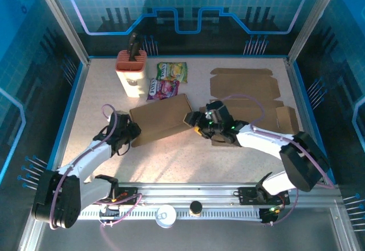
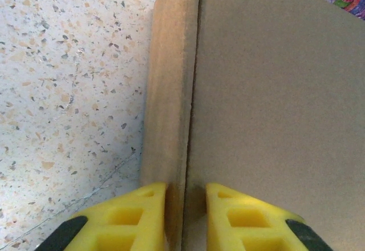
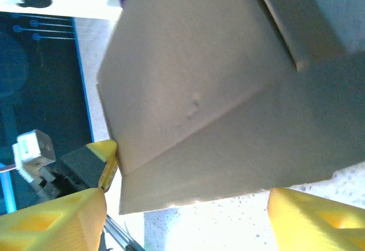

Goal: Fold the paper box

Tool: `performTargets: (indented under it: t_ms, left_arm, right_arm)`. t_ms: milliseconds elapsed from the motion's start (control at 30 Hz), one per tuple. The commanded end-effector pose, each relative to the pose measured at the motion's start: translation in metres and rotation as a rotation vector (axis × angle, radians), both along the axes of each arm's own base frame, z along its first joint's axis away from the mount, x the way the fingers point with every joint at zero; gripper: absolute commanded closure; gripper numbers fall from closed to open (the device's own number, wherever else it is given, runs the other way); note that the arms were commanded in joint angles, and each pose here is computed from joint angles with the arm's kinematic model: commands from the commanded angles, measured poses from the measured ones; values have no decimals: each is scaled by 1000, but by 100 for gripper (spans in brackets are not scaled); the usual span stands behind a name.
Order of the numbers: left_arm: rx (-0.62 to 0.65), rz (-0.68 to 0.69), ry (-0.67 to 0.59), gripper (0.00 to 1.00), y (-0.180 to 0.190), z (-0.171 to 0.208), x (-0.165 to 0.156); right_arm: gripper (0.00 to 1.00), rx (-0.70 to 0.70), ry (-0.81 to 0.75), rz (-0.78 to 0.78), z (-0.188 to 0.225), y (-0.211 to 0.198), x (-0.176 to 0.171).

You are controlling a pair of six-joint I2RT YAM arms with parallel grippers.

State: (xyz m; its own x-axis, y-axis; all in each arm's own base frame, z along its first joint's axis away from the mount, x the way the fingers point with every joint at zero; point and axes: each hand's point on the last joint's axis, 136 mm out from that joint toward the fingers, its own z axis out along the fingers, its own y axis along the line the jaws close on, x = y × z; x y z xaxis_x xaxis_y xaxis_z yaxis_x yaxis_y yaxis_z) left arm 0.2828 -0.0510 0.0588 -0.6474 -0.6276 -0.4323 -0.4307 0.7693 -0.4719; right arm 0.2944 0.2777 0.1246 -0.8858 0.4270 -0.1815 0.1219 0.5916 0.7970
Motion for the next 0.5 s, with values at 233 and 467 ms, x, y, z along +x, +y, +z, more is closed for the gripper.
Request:
performTargets:
  t_ms: [233,467]
  left_arm:
    - [-7,72,52,86,14,-23,-20]
    - [-28,102,51,89,19,-26,-23]
  right_arm:
    - [19,-95,-179,267,31,-43,66]
    - [19,-154,-112,378,0,-32,92]
